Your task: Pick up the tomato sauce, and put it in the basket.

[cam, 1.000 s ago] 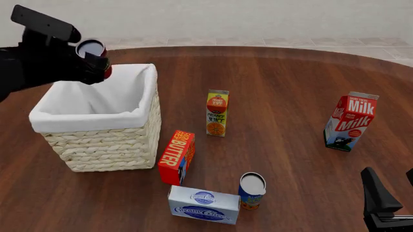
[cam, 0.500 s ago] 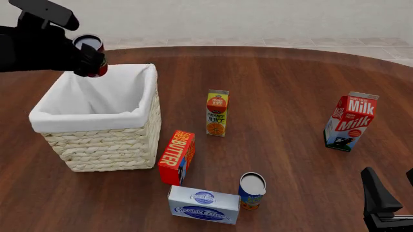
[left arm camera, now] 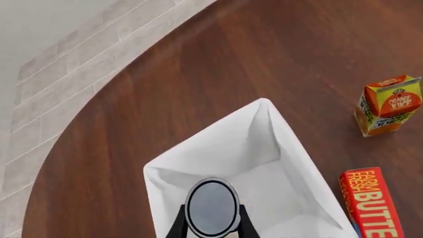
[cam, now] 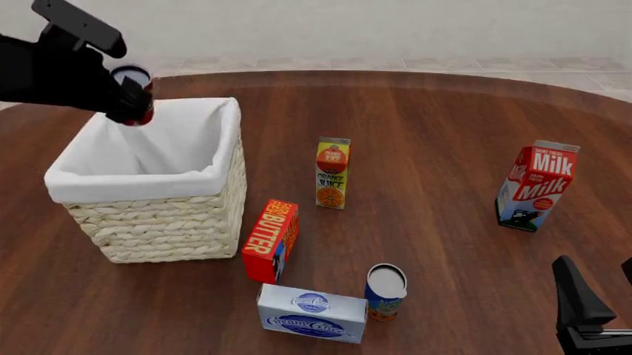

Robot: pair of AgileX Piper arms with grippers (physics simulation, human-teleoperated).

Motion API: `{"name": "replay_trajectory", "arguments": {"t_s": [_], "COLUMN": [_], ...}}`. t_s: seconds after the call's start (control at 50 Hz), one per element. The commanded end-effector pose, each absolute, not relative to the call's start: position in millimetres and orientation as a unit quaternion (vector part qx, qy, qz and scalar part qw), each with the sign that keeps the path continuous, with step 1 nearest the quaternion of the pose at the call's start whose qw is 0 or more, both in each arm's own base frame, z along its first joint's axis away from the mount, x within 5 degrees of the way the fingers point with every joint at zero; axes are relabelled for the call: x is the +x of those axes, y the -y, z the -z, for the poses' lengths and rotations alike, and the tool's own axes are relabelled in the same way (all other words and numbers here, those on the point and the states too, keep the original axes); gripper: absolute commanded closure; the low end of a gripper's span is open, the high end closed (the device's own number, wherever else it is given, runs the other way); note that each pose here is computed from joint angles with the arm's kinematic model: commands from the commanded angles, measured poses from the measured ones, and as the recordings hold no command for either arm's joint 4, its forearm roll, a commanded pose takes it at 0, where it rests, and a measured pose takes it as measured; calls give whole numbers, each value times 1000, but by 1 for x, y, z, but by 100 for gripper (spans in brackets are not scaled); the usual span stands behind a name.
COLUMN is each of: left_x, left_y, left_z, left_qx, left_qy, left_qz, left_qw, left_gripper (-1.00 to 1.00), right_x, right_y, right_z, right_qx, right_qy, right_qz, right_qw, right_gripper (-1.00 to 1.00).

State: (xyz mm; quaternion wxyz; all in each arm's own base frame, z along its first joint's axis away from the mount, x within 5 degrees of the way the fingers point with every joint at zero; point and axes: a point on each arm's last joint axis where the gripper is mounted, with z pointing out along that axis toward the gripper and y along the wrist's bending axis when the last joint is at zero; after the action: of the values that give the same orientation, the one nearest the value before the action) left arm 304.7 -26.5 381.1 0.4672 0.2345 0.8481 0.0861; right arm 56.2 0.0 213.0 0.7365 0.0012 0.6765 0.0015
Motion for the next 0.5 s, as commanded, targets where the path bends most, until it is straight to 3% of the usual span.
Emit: {"name": "replay_trajectory", "arguments": {"t_s": [0.02, 0.5], "left_x": [310, 325], "left_y": [25, 36], "left_z": [-375, -362], "left_qx": [255, 256], "left_qy": [-847, -850], "left_qz": [-98, -83], "left_qw": [456, 452], "left_gripper": [100, 100], "right_x": [56, 56], "right_y": [0, 0], "right_z": [-213, -213], "right_qx": [1, 1], "right_qy": [-676, -676], "right_qz": [-1, -1], "right_qw": [737, 737], "right_gripper": [-100, -100]}}
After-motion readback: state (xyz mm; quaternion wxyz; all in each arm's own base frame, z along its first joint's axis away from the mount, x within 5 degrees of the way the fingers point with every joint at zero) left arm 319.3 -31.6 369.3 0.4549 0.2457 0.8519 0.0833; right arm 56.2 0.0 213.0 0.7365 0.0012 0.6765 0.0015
